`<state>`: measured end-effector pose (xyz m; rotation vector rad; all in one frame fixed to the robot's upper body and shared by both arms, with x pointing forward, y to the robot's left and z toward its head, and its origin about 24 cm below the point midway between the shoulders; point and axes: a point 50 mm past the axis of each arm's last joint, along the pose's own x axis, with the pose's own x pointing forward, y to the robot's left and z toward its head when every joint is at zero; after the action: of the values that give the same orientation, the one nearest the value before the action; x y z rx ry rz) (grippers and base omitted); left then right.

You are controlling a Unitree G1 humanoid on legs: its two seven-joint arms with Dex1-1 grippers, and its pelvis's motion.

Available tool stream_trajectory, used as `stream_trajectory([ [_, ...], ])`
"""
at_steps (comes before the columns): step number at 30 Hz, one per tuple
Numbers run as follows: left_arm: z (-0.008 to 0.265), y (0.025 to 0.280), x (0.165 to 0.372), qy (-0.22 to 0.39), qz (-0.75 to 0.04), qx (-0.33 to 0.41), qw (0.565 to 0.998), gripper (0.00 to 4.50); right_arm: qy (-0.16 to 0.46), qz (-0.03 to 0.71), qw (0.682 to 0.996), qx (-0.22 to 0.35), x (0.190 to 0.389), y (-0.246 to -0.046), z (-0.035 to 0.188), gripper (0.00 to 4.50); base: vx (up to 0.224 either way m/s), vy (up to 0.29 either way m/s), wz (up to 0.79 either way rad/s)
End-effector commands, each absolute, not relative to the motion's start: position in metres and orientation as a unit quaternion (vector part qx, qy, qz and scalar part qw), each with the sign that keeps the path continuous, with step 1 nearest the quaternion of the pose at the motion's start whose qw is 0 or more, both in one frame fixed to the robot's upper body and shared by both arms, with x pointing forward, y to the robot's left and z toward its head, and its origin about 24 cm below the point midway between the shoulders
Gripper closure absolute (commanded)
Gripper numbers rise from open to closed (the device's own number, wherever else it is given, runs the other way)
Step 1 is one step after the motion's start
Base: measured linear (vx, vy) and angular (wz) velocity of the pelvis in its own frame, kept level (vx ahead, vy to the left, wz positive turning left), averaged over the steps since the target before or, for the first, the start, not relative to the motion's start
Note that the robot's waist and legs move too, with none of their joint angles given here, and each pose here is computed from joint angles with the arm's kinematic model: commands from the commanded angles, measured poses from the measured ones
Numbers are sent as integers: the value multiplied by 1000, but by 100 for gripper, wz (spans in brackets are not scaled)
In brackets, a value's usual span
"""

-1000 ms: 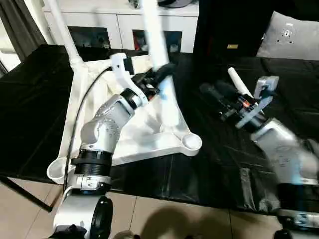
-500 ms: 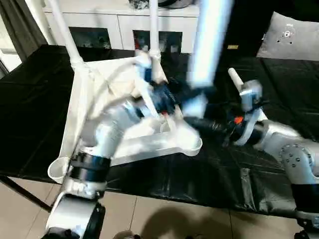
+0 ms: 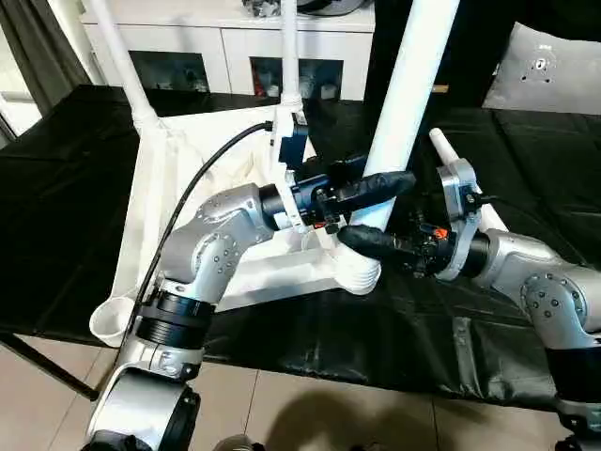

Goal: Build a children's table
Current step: Pick table leg

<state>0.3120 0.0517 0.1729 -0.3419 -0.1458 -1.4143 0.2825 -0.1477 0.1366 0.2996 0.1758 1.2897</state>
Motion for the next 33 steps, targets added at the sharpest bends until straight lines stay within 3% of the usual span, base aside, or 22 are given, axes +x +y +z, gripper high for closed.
stream_trajectory([
  [1, 173, 57, 318, -70, -622, -147, 766, 259, 93, 615, 772, 135, 276, -140, 135, 210, 0, 0, 0],
  [4, 173, 57, 319, -69, -615, -147, 772, 259, 95, 614, 772, 135, 276, -139, 133, 246, 0, 0, 0],
  [8, 171, 58, 323, -54, -596, -168, 783, 259, 89, 604, 780, 133, 277, -136, 132, 255, 0, 0, 0],
  [9, 170, 59, 324, -47, -585, -167, 792, 189, 89, 595, 789, 126, 279, -133, 130, 258, 0, 0, 0],
  [11, 171, 58, 325, -47, -573, -165, 801, 186, 90, 586, 796, 117, 280, -130, 127, 260, 0, 0, 0],
  [18, 169, 61, 325, -80, -513, -110, 848, 129, 59, 475, 873, 96, 302, -117, 120, 261, 0, 0, 0],
  [20, 172, 60, 324, -110, -459, -110, 875, 107, 34, 442, 891, 100, 306, -106, 122, 261, 0, 0, 0],
  [23, 175, 53, 323, -147, -392, -92, 904, 104, 20, 423, 901, 99, 306, -91, 122, 261, 0, 0, 0],
  [30, 173, 37, 320, -169, -362, -68, 914, 104, -13, 380, 920, 96, 310, -73, 122, 261, 0, 0, 0],
  [31, 170, 37, 322, -167, -339, -60, 924, 132, -21, 363, 927, 92, 312, -70, 122, 261, 0, 0, 0],
  [33, 168, 39, 324, -163, -311, -66, 934, 138, -25, 342, 935, 90, 314, -71, 122, 261, 0, 0, 0],
])
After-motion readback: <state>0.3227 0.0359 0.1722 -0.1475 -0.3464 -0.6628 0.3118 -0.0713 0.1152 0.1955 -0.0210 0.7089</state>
